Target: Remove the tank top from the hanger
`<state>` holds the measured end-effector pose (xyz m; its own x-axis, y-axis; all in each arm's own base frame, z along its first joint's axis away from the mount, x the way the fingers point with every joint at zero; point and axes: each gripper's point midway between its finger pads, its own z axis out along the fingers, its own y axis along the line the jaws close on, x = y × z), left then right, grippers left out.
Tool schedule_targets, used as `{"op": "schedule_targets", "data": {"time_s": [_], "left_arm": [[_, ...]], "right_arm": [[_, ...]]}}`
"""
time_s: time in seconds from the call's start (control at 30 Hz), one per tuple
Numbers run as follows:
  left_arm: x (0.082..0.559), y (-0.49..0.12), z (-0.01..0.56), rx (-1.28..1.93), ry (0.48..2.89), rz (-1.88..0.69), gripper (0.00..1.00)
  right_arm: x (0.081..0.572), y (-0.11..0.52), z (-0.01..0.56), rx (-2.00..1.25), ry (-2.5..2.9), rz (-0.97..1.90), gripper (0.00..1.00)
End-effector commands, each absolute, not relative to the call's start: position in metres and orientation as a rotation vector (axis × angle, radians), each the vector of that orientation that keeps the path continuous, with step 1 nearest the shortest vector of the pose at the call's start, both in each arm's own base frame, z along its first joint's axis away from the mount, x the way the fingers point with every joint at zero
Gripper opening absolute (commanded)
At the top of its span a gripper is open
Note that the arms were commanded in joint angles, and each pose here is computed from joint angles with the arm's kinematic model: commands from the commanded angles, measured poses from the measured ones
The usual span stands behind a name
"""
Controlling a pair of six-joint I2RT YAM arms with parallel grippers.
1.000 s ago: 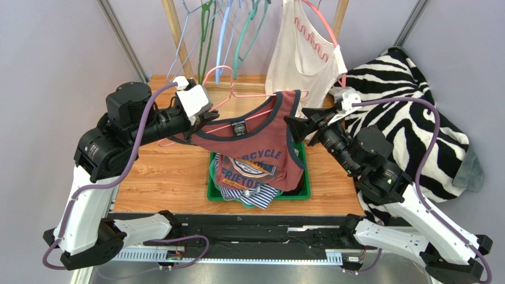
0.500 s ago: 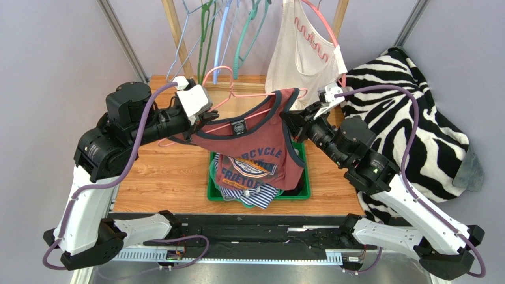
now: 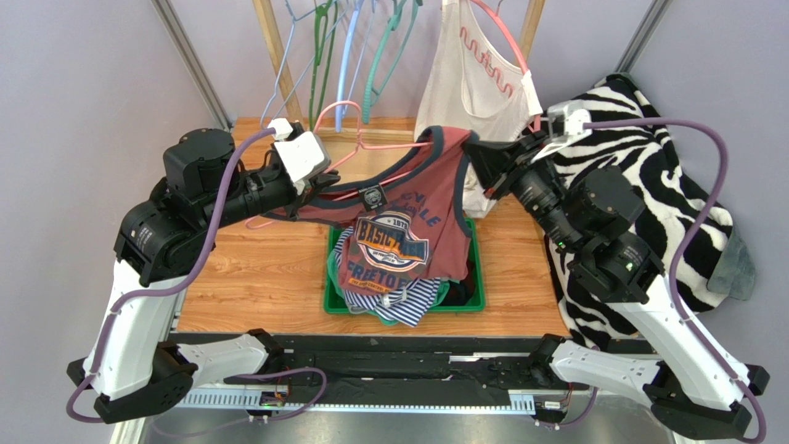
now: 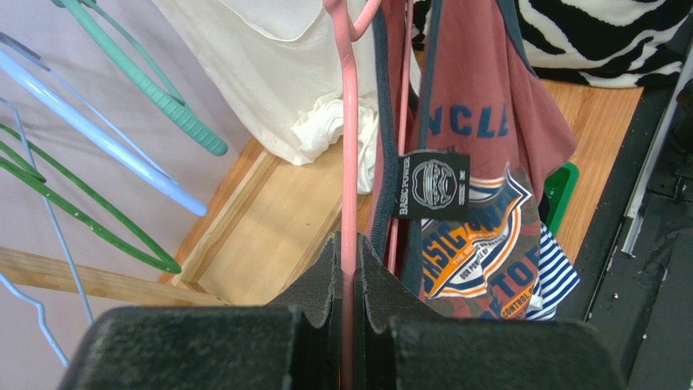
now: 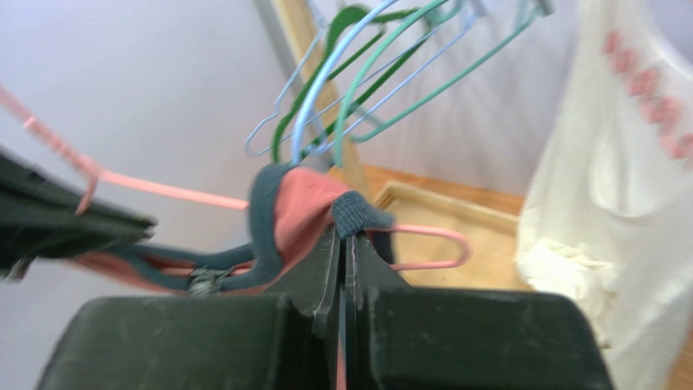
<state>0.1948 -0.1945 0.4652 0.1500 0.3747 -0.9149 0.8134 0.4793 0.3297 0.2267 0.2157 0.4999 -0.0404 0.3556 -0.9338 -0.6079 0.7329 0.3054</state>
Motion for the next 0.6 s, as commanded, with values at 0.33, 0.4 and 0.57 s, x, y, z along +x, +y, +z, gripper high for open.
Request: {"op": "schedule_targets", "data": {"time_s": [0.33,0.4,0.57], "left_arm": [[0.185,-0.180,0.492,1.066,1.348,-0.387,0.00],[0.183,-0.179,0.494,1.067,1.342,-0.390,0.00],[0.179,-0.177,0.502,1.067,1.318,-0.388,0.00]], "right_arm": [[0.290,0.117,0.476,0.085,1.480,0.564,0.00],[0.292,0.112,0.470,0.098,1.497,0.555,0.00],[0.301,0.101,0.448,0.123,1.550,0.542,0.00]]}}
